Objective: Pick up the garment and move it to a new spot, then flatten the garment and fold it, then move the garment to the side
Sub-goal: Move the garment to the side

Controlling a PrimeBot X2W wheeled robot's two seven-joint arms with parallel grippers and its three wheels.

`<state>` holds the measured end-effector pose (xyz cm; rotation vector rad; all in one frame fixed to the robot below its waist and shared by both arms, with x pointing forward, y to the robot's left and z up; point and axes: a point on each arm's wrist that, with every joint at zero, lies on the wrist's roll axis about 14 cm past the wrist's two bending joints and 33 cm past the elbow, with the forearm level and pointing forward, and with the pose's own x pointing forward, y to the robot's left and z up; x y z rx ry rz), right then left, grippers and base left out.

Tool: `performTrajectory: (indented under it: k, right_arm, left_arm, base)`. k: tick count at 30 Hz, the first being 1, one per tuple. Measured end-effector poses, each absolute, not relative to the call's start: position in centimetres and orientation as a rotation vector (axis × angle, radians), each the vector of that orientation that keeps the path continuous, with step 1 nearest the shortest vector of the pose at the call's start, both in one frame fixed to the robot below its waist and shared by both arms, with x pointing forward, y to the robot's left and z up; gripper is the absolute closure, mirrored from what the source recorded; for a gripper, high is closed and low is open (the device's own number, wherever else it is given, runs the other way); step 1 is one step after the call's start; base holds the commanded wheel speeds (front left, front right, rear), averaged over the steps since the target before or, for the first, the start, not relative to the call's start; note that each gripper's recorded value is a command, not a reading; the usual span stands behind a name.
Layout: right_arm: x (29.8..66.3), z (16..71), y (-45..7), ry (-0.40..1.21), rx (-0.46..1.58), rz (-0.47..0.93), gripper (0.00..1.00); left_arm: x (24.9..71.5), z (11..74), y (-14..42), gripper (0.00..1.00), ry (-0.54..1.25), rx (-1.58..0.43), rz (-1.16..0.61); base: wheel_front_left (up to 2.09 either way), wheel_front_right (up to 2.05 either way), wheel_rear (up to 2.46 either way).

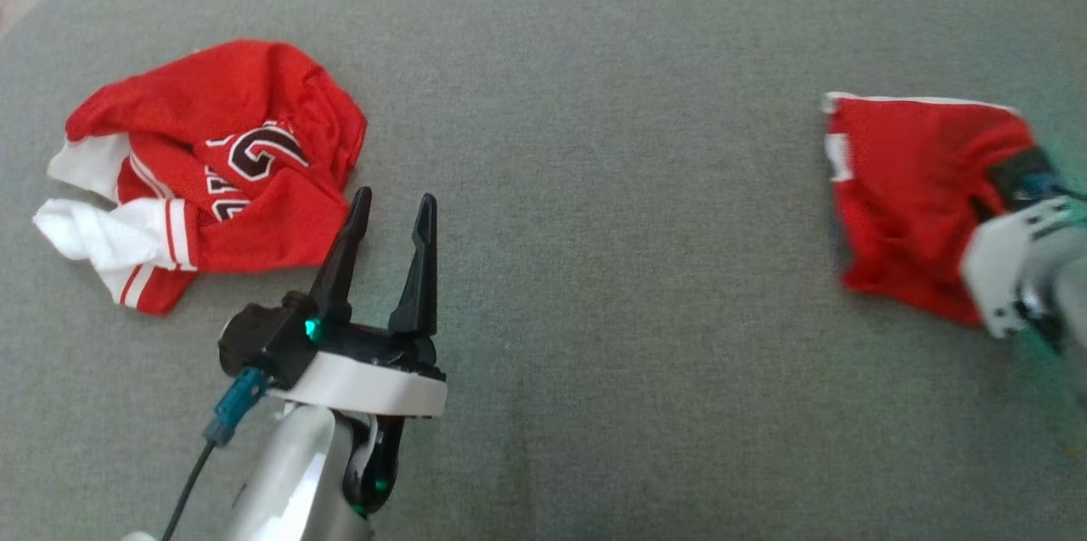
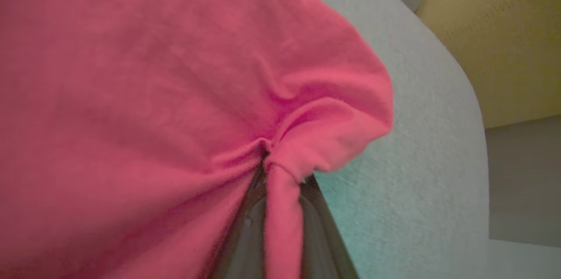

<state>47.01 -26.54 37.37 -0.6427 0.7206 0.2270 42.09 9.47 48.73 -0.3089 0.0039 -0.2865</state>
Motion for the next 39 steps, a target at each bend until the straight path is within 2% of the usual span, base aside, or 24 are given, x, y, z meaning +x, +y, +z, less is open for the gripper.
performTrajectory:
  k: [10, 20, 22, 23, 28, 32, 39]
  right_arm:
    - [48.0, 37.5, -34.1, 0.853, -0.741, 0.138, 1.0]
    - [51.1, 39.6, -36.3, 0.818, -0.763, 0.091, 1.0]
    - [51.2, 39.7, -36.5, 0.819, -0.759, 0.082, 0.1]
    - [51.1, 39.7, -36.7, 0.819, -0.754, 0.076, 0.0]
    - [50.4, 40.5, -37.4, 0.802, -0.724, 0.036, 0.0]
    - [50.5, 41.4, -35.6, 0.736, -0.661, 0.044, 0.0]
    - [52.1, 46.8, -31.0, 0.456, -0.506, 0.071, 0.0]
  left_arm:
    - [43.7, 47.4, 10.3, 0.0, 0.027, -0.294, -0.265]
    - [44.8, 46.7, 10.5, 0.0, 0.037, -0.291, -0.261]
    - [44.9, 46.8, 10.4, 0.0, 0.034, -0.29, -0.263]
    - [45.0, 46.9, 10.4, 0.0, 0.032, -0.29, -0.265]
    - [44.9, 47.3, 10.0, 0.0, 0.023, -0.285, -0.276]
    - [44.8, 48.4, 9.7, 0.0, -0.002, -0.284, -0.288]
    - [43.7, 50.7, 9.7, 0.0, -0.058, -0.288, -0.287]
  base:
    - [0.0, 0.0, 0.0]
    - [0.0, 0.0, 0.0]
    - [0.0, 0.0, 0.0]
    - [0.0, 0.0, 0.0]
    - [0.0, 0.0, 0.0]
    - [0.0, 0.0, 0.0]
    - [0.0, 0.0, 0.0]
